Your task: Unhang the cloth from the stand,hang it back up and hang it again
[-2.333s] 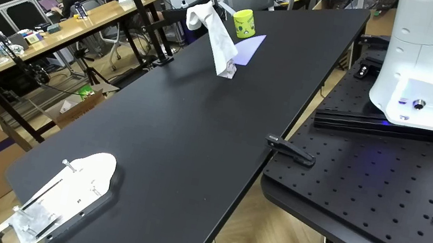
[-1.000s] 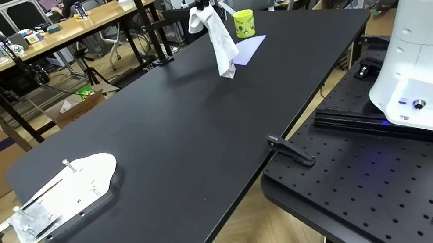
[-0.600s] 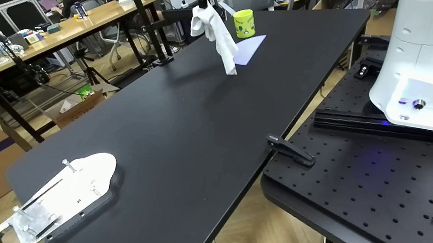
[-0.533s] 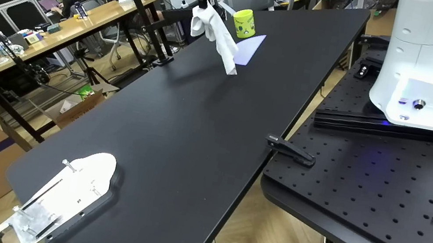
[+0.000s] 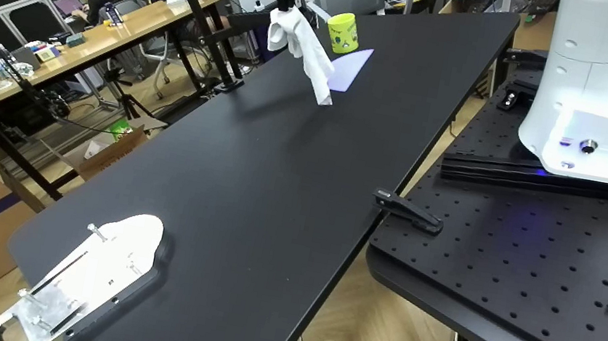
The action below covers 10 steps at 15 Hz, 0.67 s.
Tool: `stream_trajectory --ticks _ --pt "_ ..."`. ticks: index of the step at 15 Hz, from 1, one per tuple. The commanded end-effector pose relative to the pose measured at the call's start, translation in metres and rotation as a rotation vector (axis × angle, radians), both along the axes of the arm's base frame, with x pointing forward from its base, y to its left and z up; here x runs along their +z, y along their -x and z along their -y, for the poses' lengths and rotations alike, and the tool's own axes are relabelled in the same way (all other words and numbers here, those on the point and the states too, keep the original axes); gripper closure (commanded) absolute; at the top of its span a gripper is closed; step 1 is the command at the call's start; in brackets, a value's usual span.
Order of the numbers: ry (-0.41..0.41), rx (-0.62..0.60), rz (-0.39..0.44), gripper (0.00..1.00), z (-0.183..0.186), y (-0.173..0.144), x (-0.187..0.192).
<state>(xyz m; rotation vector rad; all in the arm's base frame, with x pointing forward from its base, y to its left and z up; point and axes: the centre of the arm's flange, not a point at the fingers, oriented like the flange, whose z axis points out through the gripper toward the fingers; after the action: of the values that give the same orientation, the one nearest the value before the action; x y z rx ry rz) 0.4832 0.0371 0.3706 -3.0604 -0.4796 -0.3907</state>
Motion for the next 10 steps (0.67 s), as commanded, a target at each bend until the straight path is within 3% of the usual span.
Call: stream_trajectory --ticks 1,4,8,10 --pt "0.000 0.018 -0.001 0.46 0.003 0.008 0.011" --pt "0.029 0.015 0.005 0.27 0.000 0.010 0.008" --pt "0.075 -0.012 0.072 0.01 0.016 0.002 0.004" --pt "0.054 -0.017 0.085 0.00 0.026 -0.002 0.006"
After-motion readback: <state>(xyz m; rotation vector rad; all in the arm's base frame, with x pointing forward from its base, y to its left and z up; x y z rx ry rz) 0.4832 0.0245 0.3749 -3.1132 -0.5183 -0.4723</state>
